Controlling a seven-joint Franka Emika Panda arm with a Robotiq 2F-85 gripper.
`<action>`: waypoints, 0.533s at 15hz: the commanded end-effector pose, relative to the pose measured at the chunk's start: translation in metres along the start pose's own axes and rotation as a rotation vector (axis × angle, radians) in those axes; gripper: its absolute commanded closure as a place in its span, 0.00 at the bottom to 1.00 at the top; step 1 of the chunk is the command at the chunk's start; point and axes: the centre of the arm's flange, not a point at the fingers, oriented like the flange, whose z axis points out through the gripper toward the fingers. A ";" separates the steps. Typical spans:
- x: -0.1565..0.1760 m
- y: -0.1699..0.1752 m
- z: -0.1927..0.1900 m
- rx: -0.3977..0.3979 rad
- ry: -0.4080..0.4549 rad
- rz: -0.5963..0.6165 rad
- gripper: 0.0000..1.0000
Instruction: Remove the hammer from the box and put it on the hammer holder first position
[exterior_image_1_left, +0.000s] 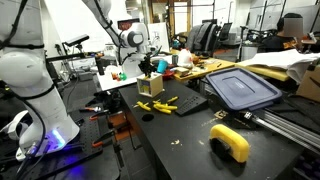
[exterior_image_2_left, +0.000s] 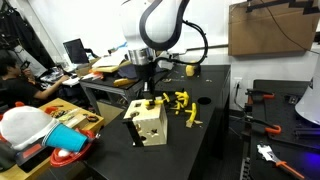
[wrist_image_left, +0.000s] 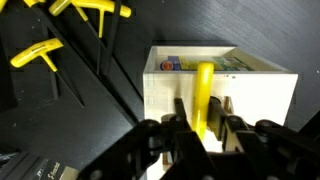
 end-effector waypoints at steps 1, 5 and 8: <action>-0.008 -0.002 -0.015 -0.048 0.008 -0.002 0.36; -0.011 -0.005 -0.032 -0.071 0.021 -0.035 0.08; -0.010 -0.008 -0.051 -0.055 0.039 -0.042 0.00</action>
